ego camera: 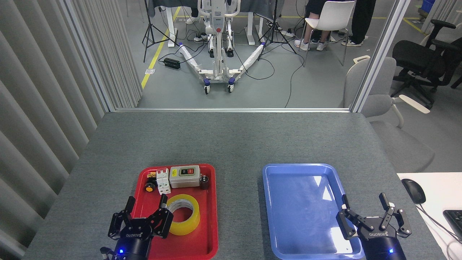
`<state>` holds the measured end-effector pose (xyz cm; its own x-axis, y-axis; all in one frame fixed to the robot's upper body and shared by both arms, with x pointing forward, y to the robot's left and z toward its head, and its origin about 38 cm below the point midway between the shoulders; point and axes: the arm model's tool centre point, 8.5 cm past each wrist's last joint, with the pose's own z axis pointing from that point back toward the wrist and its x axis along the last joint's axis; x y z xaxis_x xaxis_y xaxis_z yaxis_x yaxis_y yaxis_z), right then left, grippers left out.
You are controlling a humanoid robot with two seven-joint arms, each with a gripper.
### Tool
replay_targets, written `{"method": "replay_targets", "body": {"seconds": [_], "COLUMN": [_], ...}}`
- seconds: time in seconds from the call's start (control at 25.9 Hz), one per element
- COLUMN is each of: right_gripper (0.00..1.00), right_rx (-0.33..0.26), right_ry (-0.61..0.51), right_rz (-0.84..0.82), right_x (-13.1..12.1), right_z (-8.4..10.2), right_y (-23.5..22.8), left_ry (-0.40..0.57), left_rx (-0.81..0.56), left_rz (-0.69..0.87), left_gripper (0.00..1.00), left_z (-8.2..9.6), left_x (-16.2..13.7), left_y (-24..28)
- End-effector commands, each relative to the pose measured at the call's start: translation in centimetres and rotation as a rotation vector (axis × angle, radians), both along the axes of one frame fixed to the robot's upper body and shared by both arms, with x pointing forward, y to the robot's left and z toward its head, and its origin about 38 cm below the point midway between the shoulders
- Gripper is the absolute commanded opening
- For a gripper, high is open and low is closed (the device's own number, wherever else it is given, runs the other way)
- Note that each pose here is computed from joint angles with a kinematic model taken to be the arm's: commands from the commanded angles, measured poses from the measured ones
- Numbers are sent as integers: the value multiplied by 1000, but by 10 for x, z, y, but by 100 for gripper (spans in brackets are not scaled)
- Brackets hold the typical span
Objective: Place and move tape with both arms
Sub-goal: 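Reach the left gripper down to the yellow tape roll in the red tray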
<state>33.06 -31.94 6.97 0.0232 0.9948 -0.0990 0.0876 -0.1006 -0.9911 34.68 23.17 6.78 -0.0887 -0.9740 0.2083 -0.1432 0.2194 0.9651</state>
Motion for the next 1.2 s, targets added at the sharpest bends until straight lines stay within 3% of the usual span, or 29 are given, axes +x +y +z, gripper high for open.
{"method": "replay_targets", "body": {"seconds": [0.0,0.39,0.66,0.93,1.16], "right_gripper": [100,100,100,100,100], "right_rx": [47,66,62,63,60], "right_ry": [20,28,22,24,24], "right_rz": [-8,-11,-13,-10,-6], "right_x": [1,0,0,0,0], "right_z": [-3,-5,-5,-5,-5], "right_y": [6,7,6,6,6], "left_ry": [-8,-9,-20,-44,10], "left_rx": [-1,-5,-13,2,27], "left_rz": [-3,2,19,28,29], "left_gripper": [100,100,100,100,100], "left_z": [3,4,16,33,19], "left_x": [1,5,63,83,102], "left_y": [-1,-1,-2,-9,-4]}}
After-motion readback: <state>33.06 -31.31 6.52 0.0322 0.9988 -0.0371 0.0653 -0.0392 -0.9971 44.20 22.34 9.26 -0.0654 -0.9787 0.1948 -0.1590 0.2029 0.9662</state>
